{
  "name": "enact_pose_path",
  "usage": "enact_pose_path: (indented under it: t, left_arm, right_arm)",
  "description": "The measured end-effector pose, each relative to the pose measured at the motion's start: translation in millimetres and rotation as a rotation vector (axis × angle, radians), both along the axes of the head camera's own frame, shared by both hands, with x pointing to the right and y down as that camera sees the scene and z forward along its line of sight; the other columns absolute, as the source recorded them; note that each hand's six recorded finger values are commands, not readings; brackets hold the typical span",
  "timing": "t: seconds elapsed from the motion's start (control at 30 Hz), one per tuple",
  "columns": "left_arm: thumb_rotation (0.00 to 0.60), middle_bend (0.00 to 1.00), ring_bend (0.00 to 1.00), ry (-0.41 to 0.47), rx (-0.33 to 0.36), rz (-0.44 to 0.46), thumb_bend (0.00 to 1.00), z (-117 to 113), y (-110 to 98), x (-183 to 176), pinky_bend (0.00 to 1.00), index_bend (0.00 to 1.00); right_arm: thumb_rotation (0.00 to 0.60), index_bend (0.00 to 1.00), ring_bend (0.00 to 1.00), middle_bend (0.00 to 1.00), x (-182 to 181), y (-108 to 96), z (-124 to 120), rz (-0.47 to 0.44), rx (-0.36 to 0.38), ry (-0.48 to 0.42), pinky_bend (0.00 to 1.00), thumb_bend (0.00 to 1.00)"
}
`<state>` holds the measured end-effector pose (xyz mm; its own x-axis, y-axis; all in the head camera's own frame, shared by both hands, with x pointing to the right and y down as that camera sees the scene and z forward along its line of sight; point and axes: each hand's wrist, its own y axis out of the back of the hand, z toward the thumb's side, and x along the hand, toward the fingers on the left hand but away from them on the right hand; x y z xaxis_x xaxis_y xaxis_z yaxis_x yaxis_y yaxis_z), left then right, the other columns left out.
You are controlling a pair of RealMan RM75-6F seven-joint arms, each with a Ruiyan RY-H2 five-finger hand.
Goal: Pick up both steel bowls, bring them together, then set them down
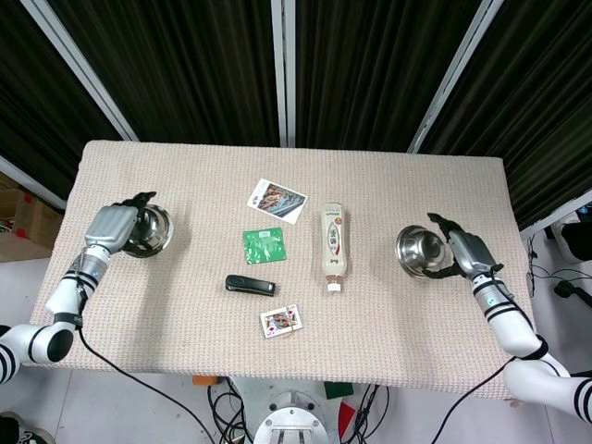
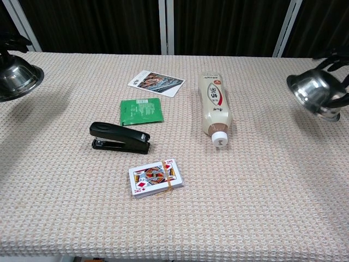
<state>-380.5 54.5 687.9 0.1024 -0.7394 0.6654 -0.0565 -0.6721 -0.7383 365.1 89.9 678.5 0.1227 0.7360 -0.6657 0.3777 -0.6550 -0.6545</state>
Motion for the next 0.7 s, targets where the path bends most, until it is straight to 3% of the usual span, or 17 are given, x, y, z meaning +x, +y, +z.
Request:
enact_pose_path:
  t: [0.33,0.4,0.5,0.63,0.7]
  left_arm:
    - [0.461,0.00,0.00,0.007,0.014,-0.013,0.00,-2,1,0,0.18,0.00]
    - [0.404,0.00,0.00,0.009,0.048,-0.020,0.00,-6,-1,-1,0.17,0.00]
    - [0.306,0.00,0.00,0.024,0.130,-0.045,0.00,-18,-5,-4,0.16,0.00]
    - [0.284,0.00,0.00,0.065,0.276,-0.115,0.00,-42,0,-15,0.16,0.00]
    - [0.280,0.00,0.00,0.081,0.356,-0.158,0.00,-56,12,-23,0.16,0.00]
  right_arm:
    - [0.600,0.00,0.00,0.00,3,2,-5,0.023,0.010,-0.009,0.12,0.00]
    - [0.600,0.00,0.00,0.00,6,3,-8,0.032,0.029,-0.009,0.11,0.00]
    - [0.600,0.00,0.00,0.00,10,6,-17,0.044,0.064,-0.009,0.09,0.00]
    - [0.600,0.00,0.00,0.00,18,16,-31,0.040,0.143,0.034,0.06,0.00]
    - [0.600,0.00,0.00,0.00,23,26,-40,0.036,0.205,0.073,0.04,0.00]
